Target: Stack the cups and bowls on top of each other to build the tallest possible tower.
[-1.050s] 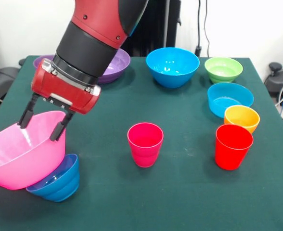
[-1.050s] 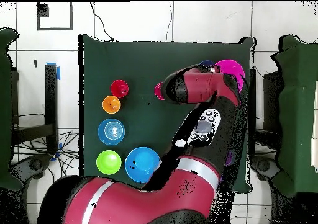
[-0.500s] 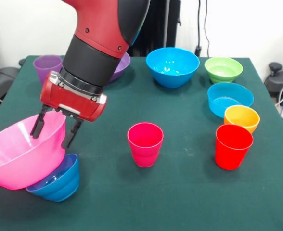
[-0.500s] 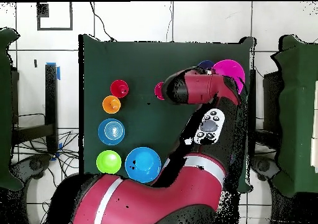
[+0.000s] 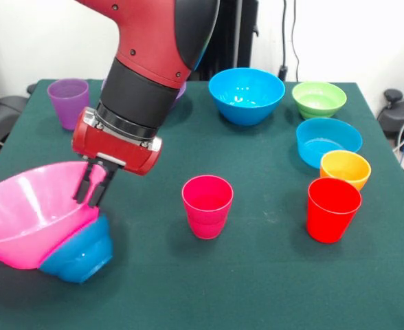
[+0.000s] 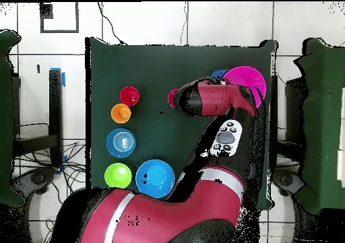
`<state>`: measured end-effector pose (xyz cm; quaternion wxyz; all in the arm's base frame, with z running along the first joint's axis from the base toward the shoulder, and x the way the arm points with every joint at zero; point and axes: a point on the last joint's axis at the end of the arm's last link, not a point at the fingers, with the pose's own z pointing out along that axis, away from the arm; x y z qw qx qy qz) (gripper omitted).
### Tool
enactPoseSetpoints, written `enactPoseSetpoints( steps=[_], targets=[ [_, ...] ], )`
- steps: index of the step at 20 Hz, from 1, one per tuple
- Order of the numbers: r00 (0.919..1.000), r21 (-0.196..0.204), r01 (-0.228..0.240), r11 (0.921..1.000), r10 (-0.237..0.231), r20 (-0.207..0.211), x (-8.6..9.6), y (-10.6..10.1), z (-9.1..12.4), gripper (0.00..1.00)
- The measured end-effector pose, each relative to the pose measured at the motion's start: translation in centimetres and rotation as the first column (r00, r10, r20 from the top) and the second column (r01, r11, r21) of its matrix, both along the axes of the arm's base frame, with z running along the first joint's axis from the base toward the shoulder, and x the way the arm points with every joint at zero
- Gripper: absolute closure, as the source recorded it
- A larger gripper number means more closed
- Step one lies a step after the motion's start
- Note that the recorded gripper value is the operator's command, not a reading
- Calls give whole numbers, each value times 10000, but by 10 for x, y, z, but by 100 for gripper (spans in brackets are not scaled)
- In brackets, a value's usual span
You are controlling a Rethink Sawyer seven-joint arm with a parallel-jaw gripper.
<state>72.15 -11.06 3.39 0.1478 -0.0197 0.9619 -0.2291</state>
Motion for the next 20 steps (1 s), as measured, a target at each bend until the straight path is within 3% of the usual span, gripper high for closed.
enactPoseSetpoints(
  steps=[20],
  targets=[
    [9998, 166, -84, 9998, 88, -205, -5, 11, -16, 100]
  ],
)
